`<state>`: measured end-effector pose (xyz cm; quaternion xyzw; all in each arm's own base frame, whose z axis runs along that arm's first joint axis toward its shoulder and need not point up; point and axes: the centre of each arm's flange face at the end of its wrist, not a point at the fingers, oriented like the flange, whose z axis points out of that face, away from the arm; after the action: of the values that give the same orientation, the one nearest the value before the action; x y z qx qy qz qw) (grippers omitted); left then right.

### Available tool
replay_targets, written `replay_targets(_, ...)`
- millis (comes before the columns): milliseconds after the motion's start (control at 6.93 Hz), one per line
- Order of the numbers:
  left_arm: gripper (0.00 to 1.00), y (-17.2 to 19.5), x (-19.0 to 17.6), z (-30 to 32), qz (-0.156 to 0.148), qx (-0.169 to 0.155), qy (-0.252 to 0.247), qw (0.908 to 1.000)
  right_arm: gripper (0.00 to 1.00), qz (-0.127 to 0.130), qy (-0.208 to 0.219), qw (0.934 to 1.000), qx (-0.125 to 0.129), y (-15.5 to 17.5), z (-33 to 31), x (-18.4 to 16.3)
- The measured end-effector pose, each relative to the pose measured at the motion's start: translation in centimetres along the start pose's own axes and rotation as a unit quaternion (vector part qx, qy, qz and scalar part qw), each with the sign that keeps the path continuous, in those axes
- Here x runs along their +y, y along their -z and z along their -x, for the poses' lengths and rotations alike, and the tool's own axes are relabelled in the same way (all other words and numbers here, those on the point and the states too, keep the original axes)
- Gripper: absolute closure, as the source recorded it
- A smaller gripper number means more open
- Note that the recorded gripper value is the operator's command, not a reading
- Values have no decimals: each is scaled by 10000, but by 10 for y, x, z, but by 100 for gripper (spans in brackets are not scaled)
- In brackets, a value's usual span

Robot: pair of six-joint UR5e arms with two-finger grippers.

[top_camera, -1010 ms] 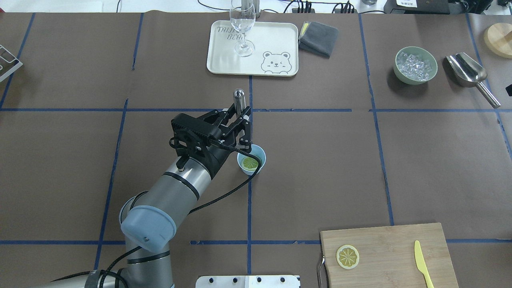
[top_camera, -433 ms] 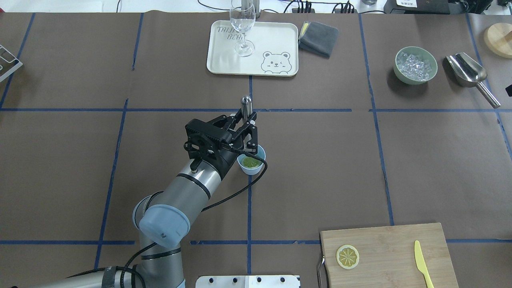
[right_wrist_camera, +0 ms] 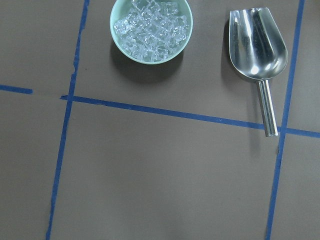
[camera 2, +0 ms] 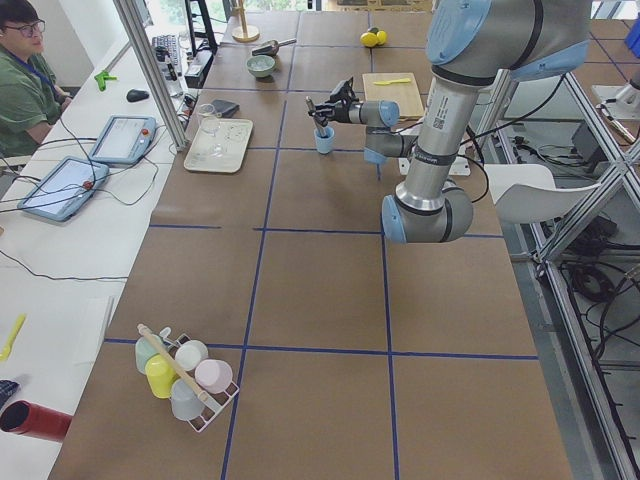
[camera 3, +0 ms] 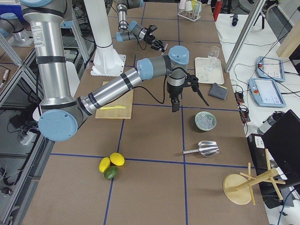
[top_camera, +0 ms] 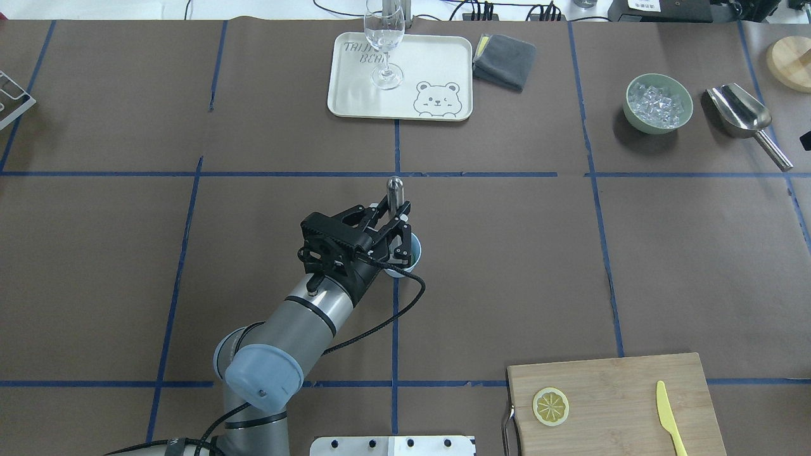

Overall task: Squeeze lemon into cup
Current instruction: 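Press the muddler down into the cup onto the lemon with the left gripper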

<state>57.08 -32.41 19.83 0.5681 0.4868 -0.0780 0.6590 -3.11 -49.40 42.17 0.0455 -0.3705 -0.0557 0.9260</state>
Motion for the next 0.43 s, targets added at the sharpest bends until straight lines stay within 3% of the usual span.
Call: replay_targets(433,100,9,-31,-4,-202,120,67,9997,0,-34,-36,10000,-14,5,-2,-1)
